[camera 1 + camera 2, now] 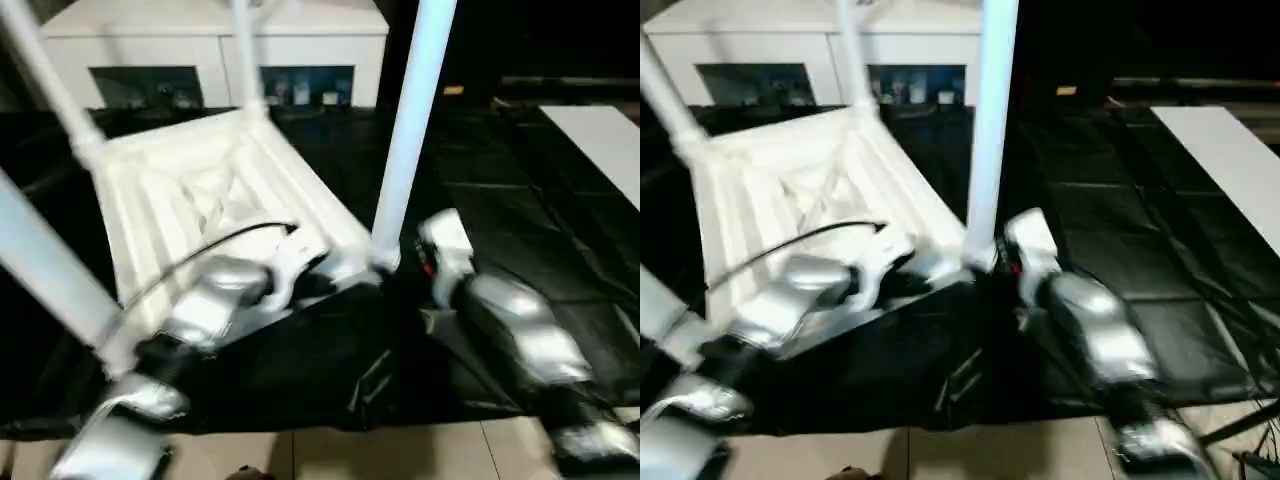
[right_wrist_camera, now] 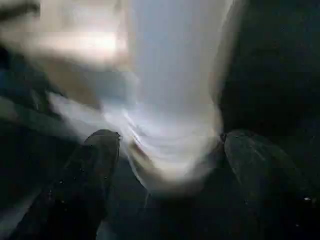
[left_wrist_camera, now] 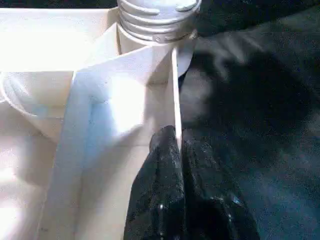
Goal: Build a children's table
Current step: Rotate leg to tighten
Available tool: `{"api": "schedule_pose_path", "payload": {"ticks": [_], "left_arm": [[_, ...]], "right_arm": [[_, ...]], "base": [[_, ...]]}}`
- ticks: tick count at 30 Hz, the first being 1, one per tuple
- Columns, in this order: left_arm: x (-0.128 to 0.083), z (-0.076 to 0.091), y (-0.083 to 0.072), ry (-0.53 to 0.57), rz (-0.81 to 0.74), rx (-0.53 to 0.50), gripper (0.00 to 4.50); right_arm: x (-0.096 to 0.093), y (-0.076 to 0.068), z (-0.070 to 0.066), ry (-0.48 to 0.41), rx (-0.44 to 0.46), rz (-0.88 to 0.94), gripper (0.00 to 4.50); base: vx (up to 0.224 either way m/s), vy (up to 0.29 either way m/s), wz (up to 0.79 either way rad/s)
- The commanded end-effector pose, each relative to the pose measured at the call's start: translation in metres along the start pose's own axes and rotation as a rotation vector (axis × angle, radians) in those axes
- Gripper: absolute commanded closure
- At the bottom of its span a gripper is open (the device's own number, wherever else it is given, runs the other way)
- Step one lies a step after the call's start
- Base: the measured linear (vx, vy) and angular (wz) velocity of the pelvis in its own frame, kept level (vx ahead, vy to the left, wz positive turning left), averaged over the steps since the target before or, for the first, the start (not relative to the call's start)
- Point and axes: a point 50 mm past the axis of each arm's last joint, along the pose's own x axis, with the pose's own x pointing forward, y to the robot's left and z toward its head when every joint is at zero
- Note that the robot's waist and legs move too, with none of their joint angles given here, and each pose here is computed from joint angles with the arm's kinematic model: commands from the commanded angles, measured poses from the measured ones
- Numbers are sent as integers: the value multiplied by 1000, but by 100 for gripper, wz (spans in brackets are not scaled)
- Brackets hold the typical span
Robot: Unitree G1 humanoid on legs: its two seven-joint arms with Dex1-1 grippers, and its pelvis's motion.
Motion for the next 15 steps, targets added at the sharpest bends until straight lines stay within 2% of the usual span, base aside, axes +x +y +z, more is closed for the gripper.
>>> {"api": "schedule_pose_path", "payload": {"ticks": [1,5,11,15], "left_arm": [[0,15,-12,-44,-144,77,450],[-6,16,-15,-44,-192,77,450],[-8,16,-15,-40,-207,89,450],[-8,17,-16,-42,-216,88,450]], "right_arm": [[-4,5,8,-18,-44,109,80],[-10,5,9,-6,-59,168,80],[-5,9,15,-47,-31,236,80],[0,10,12,-9,-55,251,80]], "base": [[0,0,0],[0,0,0],[0,0,0],[0,0,0]]}}
